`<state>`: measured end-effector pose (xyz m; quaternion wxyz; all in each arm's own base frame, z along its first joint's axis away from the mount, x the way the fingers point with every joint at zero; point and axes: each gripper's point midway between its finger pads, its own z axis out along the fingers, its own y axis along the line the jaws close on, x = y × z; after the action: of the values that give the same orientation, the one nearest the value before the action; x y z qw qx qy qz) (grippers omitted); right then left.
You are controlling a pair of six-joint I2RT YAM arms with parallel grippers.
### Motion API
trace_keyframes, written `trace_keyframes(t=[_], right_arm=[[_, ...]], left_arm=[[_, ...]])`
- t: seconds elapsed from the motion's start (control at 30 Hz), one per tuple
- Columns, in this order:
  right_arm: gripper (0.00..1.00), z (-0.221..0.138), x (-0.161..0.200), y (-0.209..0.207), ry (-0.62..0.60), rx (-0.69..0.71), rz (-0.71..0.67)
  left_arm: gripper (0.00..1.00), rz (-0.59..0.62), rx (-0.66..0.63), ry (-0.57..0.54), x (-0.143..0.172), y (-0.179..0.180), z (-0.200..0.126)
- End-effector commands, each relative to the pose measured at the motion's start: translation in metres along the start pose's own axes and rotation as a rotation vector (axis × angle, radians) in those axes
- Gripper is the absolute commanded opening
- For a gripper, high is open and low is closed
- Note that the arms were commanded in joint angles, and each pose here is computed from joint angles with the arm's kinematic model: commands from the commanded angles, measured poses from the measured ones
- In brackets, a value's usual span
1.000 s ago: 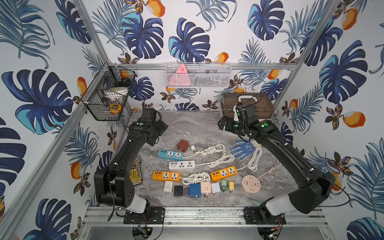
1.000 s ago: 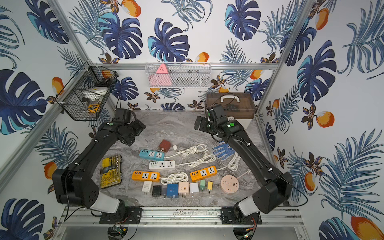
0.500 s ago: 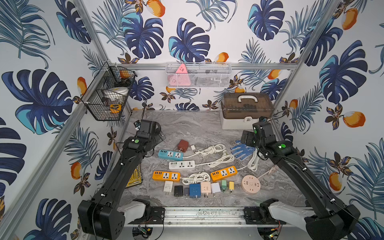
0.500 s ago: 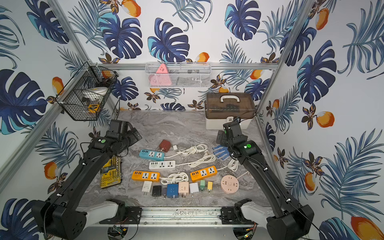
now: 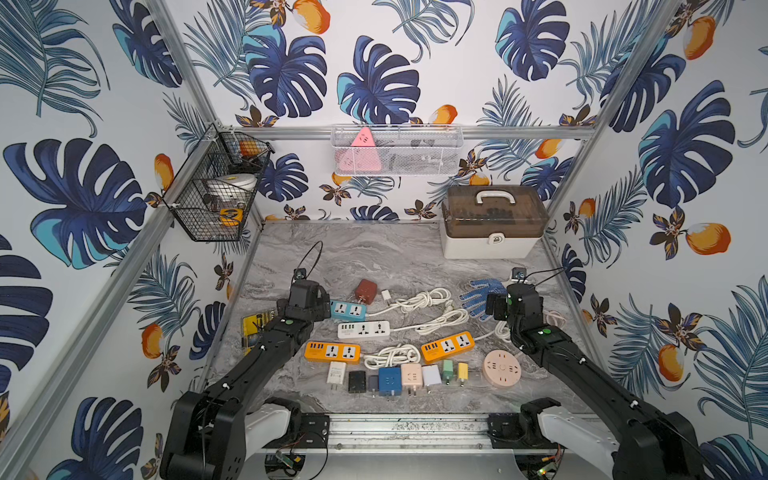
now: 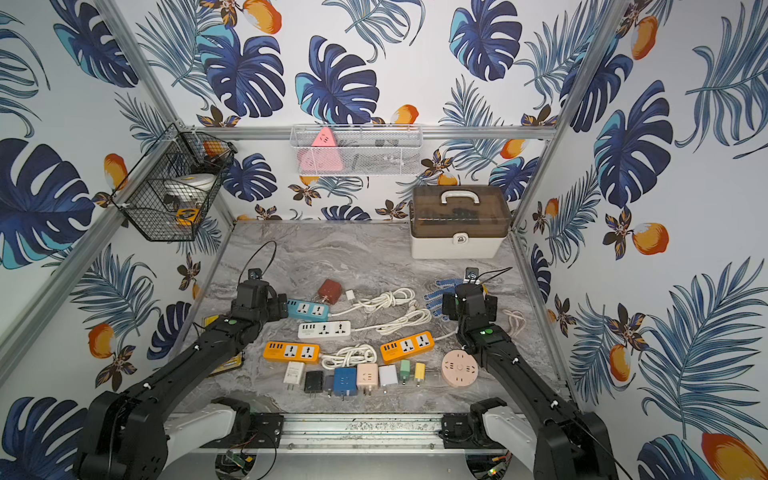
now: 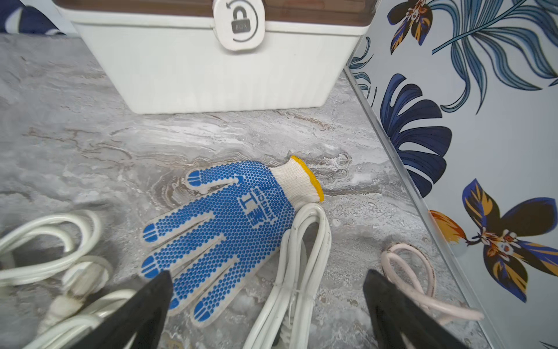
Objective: Pull the plug off the socket
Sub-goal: Reset both arms
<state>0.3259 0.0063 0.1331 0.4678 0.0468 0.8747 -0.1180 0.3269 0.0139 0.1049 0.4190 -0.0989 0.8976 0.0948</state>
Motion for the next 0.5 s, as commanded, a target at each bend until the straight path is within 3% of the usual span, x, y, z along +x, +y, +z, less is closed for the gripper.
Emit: trace_keyframes(t=[0.0,0.07,0.23,0.47], right_arm=[[1.00,0.011,-0.012,0.008,-0.080,-0.026,0.007],[1.00,0.018,-0.008,0.012,-0.098,-0.044,0.014],[1.00,0.026,-0.008,0.019,-0.207,-0.083,0.039],[1.00,0.039,-0.006,0.025,-0.275,-0.132,0.028]], left_arm=[[0.99,0.013,0.016,-0.209,-0.042,-0.008,0.009],[0.99,0.044,0.015,-0.178,-0.036,-0.008,0.021],[0.99,-0.030,0.104,-0.241,-0.037,-0.006,0.038],[0.99,0.004,0.154,-0.282,-0.034,-0.014,0.054]])
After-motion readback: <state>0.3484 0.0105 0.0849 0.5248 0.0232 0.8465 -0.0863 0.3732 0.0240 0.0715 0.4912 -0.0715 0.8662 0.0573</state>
